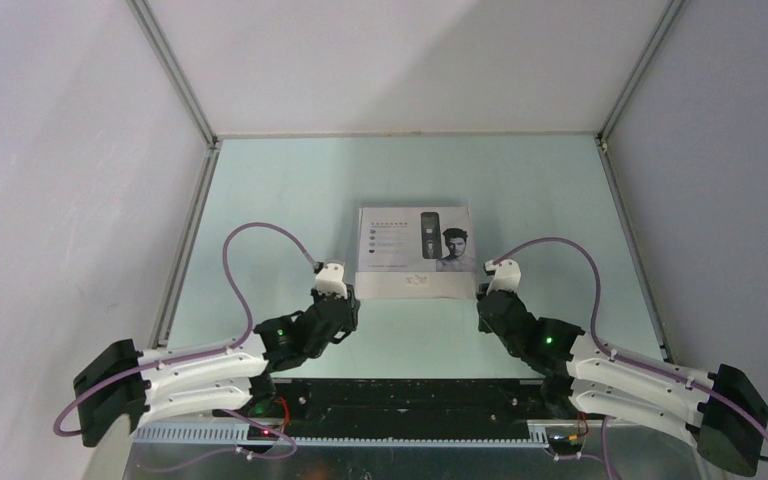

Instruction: Sort the hair-cutting tools

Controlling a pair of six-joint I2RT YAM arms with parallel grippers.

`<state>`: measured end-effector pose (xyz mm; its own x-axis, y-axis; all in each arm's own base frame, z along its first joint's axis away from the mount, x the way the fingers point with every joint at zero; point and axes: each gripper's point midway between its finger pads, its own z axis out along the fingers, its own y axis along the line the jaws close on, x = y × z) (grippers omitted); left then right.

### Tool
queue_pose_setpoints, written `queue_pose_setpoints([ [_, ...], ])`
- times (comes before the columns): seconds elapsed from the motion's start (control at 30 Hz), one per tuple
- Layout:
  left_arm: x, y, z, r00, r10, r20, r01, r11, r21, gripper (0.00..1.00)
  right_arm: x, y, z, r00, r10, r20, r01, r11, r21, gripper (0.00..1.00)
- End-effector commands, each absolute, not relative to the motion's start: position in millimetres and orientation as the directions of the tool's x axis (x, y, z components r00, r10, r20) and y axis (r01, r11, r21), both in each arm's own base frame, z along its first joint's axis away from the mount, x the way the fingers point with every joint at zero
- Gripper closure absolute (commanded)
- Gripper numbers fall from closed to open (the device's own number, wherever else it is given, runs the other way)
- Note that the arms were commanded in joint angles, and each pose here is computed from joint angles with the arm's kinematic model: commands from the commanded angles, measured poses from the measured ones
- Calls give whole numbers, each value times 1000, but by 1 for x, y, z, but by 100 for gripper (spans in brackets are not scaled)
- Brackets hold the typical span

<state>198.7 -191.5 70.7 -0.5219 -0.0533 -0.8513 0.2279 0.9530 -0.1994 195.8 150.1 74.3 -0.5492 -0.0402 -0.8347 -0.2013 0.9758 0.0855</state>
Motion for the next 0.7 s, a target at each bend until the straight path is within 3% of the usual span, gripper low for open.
queue_pose_setpoints([
  [0.0, 204, -189, 80, -490, -96, -866, 195, 957, -216, 62, 200, 152, 85, -533, -3, -846, -176, 979, 108, 80],
  [0.17, 203, -189, 82, -491, -112, -864, 193, 953, -233, 59, 200, 157, 91, -527, 34, -849, -179, 972, 150, 62],
  [0.33, 199, -183, 88, -496, -132, -858, 182, 951, -252, 55, 195, 160, 97, -530, 61, -846, -199, 961, 194, 52],
  [0.67, 184, -172, 140, -500, -184, -846, 211, 922, -325, 38, 175, 154, 125, -597, 133, -791, -218, 922, 320, 36],
])
